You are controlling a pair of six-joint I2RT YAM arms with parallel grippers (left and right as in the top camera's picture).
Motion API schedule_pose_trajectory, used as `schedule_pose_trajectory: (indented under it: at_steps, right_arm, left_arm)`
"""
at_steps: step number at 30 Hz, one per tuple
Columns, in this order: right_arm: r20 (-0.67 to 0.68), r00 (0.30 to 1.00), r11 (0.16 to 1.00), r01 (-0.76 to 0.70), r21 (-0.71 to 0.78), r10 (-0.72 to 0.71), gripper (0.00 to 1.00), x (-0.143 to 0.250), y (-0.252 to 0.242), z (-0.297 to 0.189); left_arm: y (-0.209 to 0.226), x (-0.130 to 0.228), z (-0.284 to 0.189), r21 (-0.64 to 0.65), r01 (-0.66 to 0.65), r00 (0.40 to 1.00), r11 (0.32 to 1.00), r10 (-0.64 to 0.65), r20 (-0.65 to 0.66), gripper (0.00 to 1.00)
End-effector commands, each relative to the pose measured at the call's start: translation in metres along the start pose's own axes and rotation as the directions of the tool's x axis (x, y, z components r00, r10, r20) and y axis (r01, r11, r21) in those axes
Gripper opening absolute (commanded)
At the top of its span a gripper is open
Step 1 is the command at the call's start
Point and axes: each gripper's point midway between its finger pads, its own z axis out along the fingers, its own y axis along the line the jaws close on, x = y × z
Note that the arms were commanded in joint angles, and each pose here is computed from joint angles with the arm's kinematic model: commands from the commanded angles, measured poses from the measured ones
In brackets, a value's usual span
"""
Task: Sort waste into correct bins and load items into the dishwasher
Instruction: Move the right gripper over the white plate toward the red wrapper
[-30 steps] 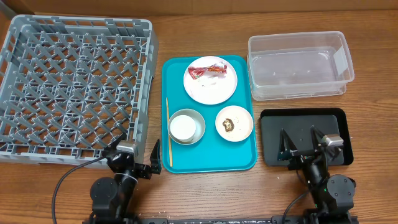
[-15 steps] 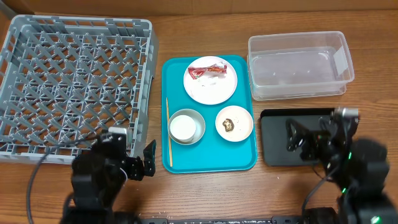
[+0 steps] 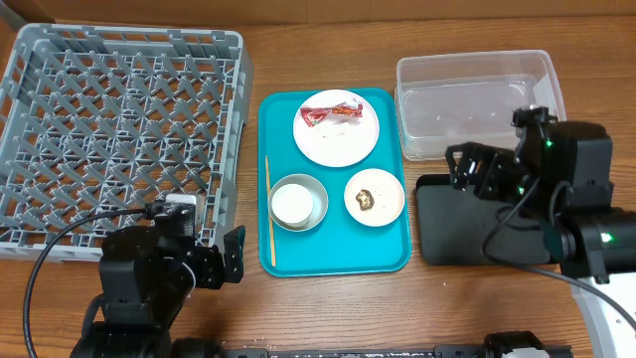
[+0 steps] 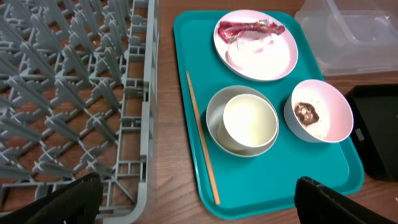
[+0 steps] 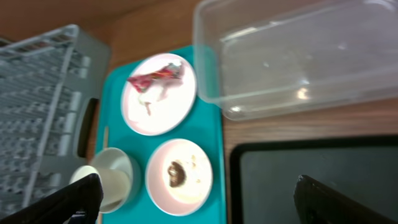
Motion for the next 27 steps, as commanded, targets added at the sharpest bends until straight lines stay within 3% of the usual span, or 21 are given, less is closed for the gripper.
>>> schedule_pose_trajectory:
  at_steps: [1, 6, 14, 20, 27]
  right_arm:
    - [-0.001, 1.000, 0.995, 0.016, -0.097, -0.016, 1.00, -0.005, 0.022, -0.001]
    - [-0.111, 0.991, 0.993, 0.060, -0.105, -0.072, 1.00, 0.005, 0.035, 0.020]
    - [-0.273, 0.932, 0.968, 0.208, -0.140, -0.239, 1.00, -0.008, 0.095, 0.065]
    - [-0.284, 0.904, 0.945, 0.282, -0.165, -0.320, 1.00, -0.010, 0.135, 0.122]
    - [-0.280, 0.872, 0.916, 0.375, -0.143, -0.401, 0.98, 0.022, 0.161, 0.198]
  left_arm:
    - [-0.001, -0.003, -0.004, 0.002, 0.020, 1.000, 1.000, -0.020, 0.004, 1.00]
    - [0.014, -0.002, -0.006, -0.092, 0.060, 0.997, 0.994, -0.064, -0.033, 1.00]
    - [0.038, 0.012, 0.003, -0.251, 0.052, 0.952, 0.967, -0.123, -0.280, 1.00]
    - [0.040, 0.015, 0.012, -0.280, 0.117, 0.930, 0.953, -0.204, -0.307, 1.00]
    - [0.050, 0.016, 0.008, -0.345, 0.210, 0.912, 0.915, -0.311, -0.268, 1.00]
